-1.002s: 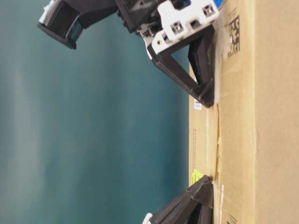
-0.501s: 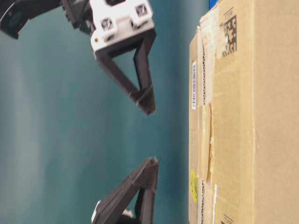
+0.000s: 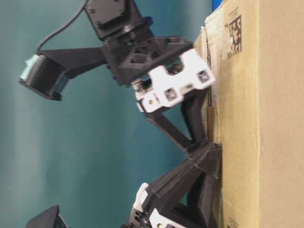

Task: Apply tape along the seams of the closed cardboard box to seal it securely.
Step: 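Press the tape down with both grippers toward the box center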

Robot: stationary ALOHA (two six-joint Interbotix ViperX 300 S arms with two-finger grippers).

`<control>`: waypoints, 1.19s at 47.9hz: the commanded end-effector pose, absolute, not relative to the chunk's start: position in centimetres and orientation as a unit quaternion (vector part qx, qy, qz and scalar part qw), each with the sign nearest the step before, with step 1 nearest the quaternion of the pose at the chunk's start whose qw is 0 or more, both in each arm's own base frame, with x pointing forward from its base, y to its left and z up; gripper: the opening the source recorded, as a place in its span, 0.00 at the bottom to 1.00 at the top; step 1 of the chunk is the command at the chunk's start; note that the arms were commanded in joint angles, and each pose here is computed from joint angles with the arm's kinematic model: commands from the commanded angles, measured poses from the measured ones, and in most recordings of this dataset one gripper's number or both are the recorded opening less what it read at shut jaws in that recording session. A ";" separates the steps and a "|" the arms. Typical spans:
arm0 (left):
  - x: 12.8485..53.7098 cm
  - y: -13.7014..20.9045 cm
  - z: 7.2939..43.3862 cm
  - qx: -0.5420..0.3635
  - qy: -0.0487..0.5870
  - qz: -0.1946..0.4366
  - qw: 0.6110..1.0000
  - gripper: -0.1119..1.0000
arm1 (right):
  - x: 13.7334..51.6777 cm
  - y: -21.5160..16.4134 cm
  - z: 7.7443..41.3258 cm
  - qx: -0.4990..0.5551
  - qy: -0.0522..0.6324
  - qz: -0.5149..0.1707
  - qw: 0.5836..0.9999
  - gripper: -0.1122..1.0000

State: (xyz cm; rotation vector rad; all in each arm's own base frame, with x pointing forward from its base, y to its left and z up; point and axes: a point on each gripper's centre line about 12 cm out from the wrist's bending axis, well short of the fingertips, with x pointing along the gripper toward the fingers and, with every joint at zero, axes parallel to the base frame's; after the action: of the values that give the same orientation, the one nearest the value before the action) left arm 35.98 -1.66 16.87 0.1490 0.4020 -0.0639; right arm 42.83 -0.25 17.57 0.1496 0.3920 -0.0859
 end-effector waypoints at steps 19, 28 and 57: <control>32.8 -1.6 14.2 0.044 0.242 -0.027 0.969 0.10 | 39.5 1.9 14.1 0.131 0.247 -0.058 0.959 0.10; 32.0 -1.5 13.9 0.042 0.250 -0.027 0.967 0.10 | 37.7 2.9 13.5 0.137 0.260 -0.053 0.954 0.10; 32.7 -1.7 19.6 0.041 0.199 -0.029 0.979 0.10 | 36.3 3.0 20.3 0.131 0.176 -0.030 0.975 0.10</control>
State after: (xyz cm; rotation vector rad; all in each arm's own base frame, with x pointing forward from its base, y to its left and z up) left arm 32.54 -1.60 16.76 0.0882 0.4570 -0.0571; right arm 36.85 2.63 17.40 0.2694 0.4274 -0.0900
